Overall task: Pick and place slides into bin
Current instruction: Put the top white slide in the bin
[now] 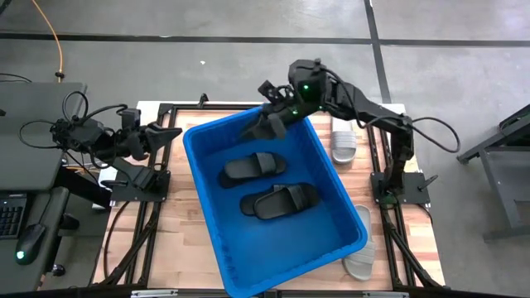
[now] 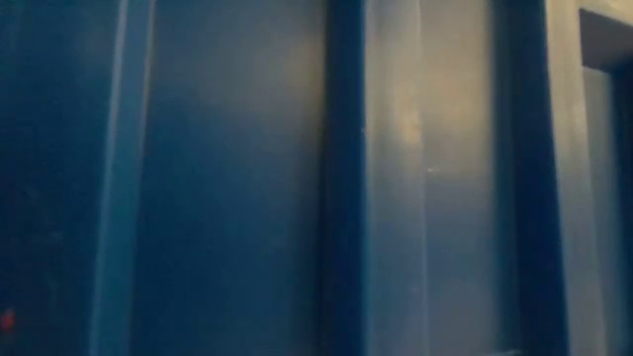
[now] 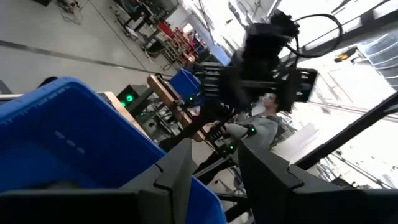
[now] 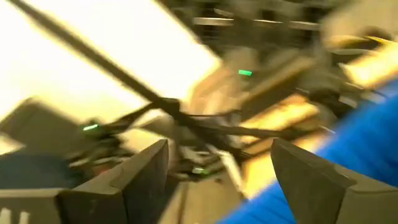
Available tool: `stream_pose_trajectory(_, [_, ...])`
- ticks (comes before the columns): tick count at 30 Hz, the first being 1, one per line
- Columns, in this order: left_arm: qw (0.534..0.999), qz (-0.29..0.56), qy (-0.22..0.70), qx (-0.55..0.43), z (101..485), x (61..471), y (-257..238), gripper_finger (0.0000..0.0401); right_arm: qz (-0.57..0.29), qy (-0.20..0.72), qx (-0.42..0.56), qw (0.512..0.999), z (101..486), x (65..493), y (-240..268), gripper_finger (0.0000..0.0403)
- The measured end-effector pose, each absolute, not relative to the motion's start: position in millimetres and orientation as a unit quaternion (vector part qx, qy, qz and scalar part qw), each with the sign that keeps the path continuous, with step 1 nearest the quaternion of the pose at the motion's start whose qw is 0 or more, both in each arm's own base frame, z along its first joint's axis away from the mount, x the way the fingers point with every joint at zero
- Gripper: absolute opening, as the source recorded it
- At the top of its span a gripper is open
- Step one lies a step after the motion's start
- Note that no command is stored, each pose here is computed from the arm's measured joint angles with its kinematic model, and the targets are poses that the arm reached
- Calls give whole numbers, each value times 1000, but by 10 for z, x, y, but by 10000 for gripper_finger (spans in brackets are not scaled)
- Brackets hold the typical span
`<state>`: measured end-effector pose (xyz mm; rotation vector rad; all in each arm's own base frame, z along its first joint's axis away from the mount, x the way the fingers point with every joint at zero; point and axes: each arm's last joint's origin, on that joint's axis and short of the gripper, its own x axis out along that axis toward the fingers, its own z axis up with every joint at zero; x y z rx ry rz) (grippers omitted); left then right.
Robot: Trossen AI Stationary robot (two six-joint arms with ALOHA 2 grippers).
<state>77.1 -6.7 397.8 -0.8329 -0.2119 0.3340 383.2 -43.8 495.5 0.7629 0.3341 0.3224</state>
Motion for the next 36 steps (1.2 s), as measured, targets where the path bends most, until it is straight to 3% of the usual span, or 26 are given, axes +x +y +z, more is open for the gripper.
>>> stream_pose_trajectory(9, [892,167,-107,-406,3980,770,-63,122,350,105,303,880,4905,4201,-89,272])
stream_pose_trajectory(18, [892,166,-108,-407,3982,770,-63,122,407,28,302,861,4558,4339,-268,272])
stream_pose_trajectory(26, [891,166,-109,-408,3984,770,-63,122,436,-217,345,802,4215,3128,-620,272])
stream_pose_trajectory(32, [889,181,-112,-406,3979,766,-55,122,303,-216,421,827,3791,2453,-695,272])
stream_pose_trajectory(36, [890,182,-111,-402,3977,766,-55,122,193,-285,446,826,3591,1915,-715,272])
